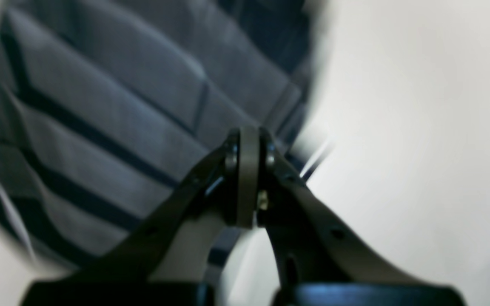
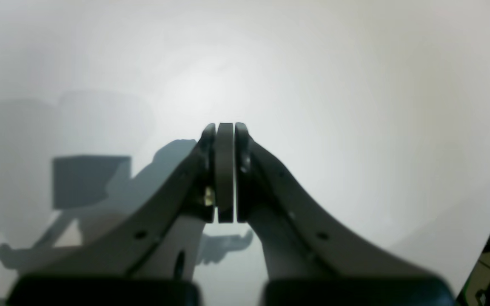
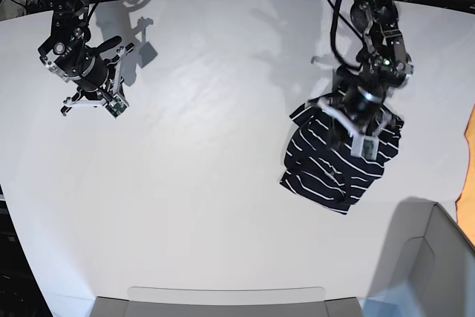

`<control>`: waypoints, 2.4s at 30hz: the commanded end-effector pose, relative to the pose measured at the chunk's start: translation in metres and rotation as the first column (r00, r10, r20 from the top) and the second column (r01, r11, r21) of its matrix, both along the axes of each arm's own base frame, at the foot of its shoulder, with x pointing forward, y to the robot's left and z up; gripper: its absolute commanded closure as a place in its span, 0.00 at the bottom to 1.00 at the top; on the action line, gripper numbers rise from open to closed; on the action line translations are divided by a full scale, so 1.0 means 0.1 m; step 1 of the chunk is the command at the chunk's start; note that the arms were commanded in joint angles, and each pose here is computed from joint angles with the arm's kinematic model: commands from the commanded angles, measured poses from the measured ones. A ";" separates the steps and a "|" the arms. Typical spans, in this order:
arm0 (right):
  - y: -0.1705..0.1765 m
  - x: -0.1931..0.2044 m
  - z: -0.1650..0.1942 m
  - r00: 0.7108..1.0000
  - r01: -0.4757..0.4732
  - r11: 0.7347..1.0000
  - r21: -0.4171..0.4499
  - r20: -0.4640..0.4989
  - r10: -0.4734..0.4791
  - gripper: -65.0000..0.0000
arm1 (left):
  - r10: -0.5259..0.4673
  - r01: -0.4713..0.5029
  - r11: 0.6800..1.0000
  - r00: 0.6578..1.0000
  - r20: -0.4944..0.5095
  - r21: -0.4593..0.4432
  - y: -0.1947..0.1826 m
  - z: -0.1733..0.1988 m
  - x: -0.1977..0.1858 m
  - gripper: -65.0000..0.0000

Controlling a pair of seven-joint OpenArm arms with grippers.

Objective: Fold the T-shirt properly

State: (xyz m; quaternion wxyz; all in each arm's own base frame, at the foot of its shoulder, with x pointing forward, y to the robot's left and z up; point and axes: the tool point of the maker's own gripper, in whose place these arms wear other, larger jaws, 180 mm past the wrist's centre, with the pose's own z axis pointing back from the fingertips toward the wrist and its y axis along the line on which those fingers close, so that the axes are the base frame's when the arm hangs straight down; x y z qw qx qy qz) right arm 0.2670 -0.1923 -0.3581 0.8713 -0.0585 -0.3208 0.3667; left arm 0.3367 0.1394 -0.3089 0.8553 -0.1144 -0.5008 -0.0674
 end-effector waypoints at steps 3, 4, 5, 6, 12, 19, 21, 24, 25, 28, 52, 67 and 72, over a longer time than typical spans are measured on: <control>0.01 0.08 0.12 0.999 -0.020 1.000 -0.002 0.041 0.020 1.00 | -0.003 0.003 1.000 0.997 0.072 0.007 0.02 0.23 0.09 1.00; 0.01 0.08 0.12 0.999 -0.020 1.000 -0.002 0.041 0.020 1.00 | -0.001 0.000 1.000 0.997 0.083 0.003 0.02 0.26 0.18 1.00; 0.01 0.08 0.12 0.999 -0.020 1.000 -0.002 0.041 0.020 1.00 | 0.002 -0.001 1.000 0.997 0.078 -0.005 0.03 0.25 0.26 1.00; 0.01 0.07 0.11 0.999 -0.020 1.000 -0.002 0.040 0.020 1.00 | 0.005 -0.004 1.000 0.998 0.056 -0.013 0.05 0.17 0.32 1.00; -0.02 0.06 0.11 0.999 -0.013 1.000 -0.005 0.037 0.013 1.00 | 0.030 -0.036 0.998 0.994 -0.105 -0.057 0.19 -0.43 0.47 1.00; -0.01 0.02 0.08 1.000 -0.014 1.000 -0.004 0.024 0.015 1.00 | 0.092 -0.118 0.984 0.977 -0.190 -0.132 0.38 -0.91 0.66 1.00; 0.00 0.02 0.07 1.000 -0.017 1.000 -0.004 0.024 0.017 1.00 | 0.189 -0.225 0.960 0.960 -0.207 -0.168 0.63 -0.96 0.70 1.00; 0.00 0.02 0.07 1.000 -0.019 1.000 -0.003 0.023 0.019 1.00 | 0.355 -0.404 0.889 0.906 -0.232 -0.217 1.05 -0.96 0.74 1.00; 0.00 0.02 0.07 1.000 -0.017 1.000 -0.004 0.024 0.017 1.00 | 0.377 -0.427 0.875 0.897 -0.232 -0.228 1.11 -0.94 0.75 1.00; -0.01 0.02 0.07 1.000 -0.016 1.000 -0.004 0.024 0.016 1.00 | 0.400 -0.445 0.863 0.891 -0.216 -0.238 1.21 -0.86 0.79 1.00; 0.13 -0.27 0.33 0.996 -0.007 1.000 0.022 0.092 0.004 1.00 | 0.335 -0.356 0.933 0.916 0.221 0.062 1.11 0.59 -0.49 1.00; 0.45 -2.35 -0.18 0.947 0.109 0.944 0.311 -0.322 -0.003 1.00 | 0.322 -0.266 0.935 0.914 -0.247 0.233 1.12 -0.48 -2.03 1.00; 0.20 -2.69 -0.17 0.904 0.176 0.948 0.264 -0.424 -0.050 1.00 | 0.319 -0.218 0.934 0.866 -0.385 0.283 1.16 -0.63 -2.59 1.00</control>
